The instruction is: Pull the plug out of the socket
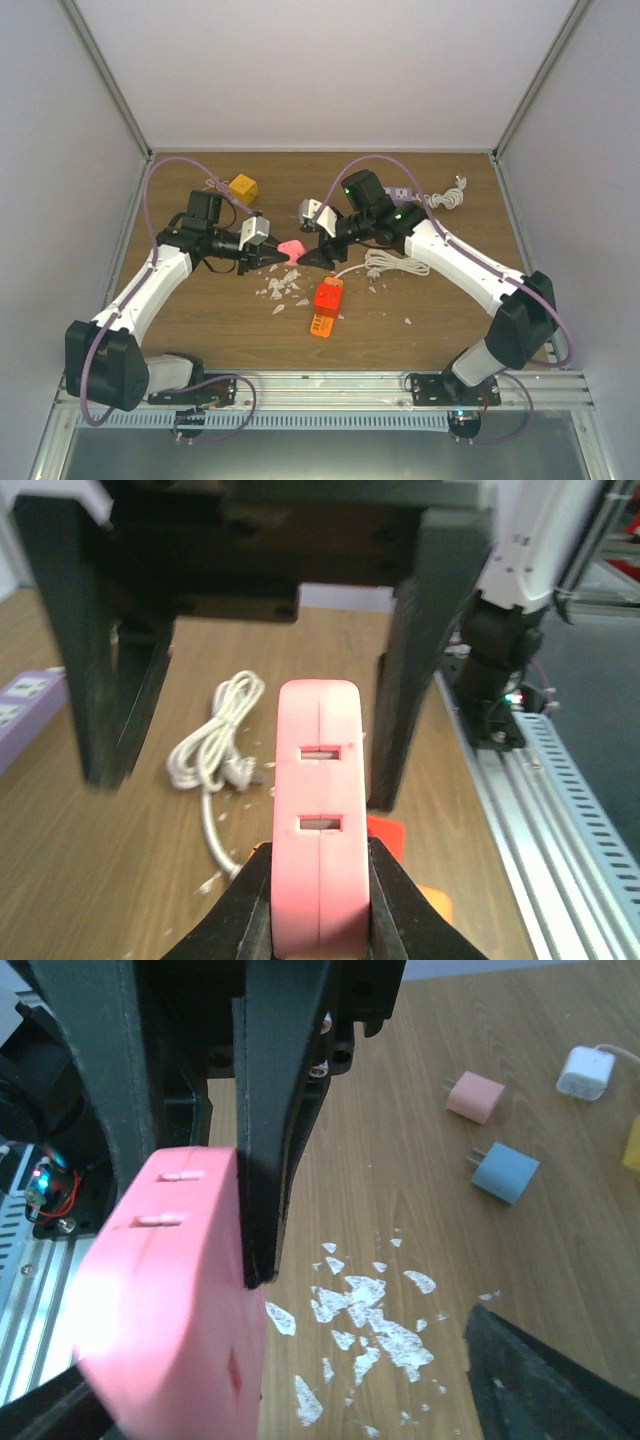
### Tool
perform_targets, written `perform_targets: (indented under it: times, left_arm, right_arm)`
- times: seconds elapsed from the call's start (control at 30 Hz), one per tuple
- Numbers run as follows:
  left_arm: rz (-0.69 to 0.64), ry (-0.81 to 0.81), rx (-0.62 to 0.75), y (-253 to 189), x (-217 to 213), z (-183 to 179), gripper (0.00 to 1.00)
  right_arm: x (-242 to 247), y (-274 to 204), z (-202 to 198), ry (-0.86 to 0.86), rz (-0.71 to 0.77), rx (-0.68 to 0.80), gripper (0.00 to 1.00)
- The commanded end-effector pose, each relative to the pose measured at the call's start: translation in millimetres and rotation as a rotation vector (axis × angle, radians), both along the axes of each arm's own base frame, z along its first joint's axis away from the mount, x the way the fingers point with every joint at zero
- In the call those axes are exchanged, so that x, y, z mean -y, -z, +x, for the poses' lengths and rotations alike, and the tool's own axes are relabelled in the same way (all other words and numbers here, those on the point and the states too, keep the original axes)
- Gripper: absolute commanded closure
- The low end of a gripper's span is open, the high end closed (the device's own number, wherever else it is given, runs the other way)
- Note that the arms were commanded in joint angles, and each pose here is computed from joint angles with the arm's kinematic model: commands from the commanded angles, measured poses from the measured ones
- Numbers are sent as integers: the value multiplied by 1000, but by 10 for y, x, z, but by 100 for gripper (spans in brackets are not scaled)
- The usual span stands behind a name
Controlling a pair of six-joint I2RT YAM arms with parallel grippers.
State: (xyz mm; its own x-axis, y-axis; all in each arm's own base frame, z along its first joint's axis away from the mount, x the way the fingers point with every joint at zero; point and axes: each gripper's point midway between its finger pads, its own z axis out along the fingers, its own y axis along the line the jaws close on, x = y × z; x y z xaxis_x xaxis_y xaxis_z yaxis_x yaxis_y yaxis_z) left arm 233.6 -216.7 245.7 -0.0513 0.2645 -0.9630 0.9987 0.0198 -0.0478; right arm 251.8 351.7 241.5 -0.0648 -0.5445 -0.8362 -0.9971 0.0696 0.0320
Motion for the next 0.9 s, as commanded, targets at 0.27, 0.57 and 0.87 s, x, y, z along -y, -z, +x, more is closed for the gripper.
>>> perform_targets:
  times: [0.27, 0.57, 0.87]
  left_arm:
    - [274, -412, 60, 475, -605, 1063, 94]
    - [405, -649, 51, 905, -902, 1750, 92]
    - [553, -767, 135, 1293, -926, 2218, 92]
  right_arm:
    - [430, -225, 150, 100, 38, 112, 0]
    - [704, -119, 496, 336, -2, 169, 0]
    - [804, -79, 658, 441, -6, 179, 0]
